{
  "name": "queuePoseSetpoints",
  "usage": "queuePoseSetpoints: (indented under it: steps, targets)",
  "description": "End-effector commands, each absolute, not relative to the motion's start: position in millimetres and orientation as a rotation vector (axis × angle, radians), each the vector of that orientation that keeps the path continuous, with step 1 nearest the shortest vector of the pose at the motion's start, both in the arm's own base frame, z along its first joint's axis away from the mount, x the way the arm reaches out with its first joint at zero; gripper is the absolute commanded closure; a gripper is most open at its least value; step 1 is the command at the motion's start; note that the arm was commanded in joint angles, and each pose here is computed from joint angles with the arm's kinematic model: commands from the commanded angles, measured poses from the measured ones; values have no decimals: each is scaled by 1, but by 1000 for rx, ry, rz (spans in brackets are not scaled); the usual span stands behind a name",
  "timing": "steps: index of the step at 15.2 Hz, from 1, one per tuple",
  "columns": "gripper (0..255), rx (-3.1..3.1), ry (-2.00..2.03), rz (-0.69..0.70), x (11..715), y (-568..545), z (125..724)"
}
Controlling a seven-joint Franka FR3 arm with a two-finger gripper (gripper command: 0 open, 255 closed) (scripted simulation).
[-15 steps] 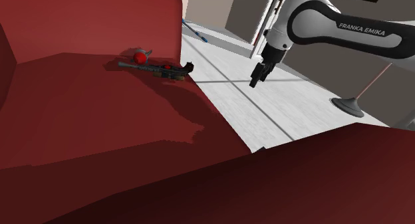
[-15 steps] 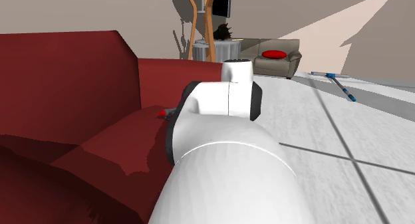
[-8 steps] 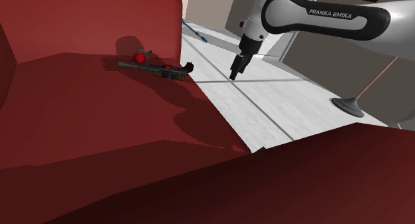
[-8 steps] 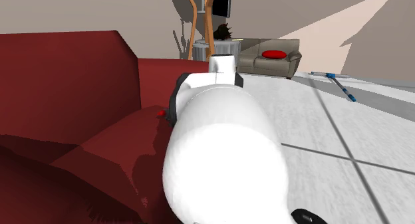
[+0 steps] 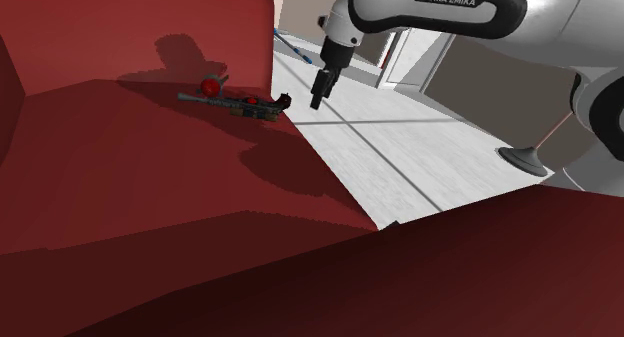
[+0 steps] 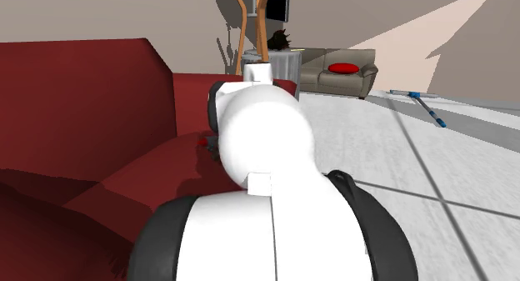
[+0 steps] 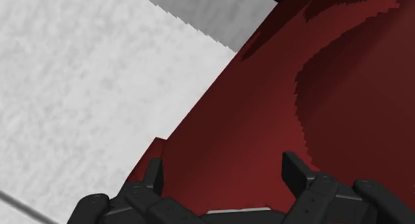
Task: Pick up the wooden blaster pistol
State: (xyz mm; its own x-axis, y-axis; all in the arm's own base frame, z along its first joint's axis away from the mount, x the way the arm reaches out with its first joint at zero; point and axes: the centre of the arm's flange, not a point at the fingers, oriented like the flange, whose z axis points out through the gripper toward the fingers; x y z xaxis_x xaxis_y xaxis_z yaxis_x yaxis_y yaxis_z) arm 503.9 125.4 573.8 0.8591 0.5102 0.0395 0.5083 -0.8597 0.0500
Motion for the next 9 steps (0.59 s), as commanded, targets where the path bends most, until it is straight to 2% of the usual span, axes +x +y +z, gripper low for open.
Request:
queuePoseSetpoints:
  steps: [1, 9]
  targets:
    - [0, 2977, 893, 82, 520, 147, 574]
    - [0, 2899, 1177, 90, 572, 234, 578]
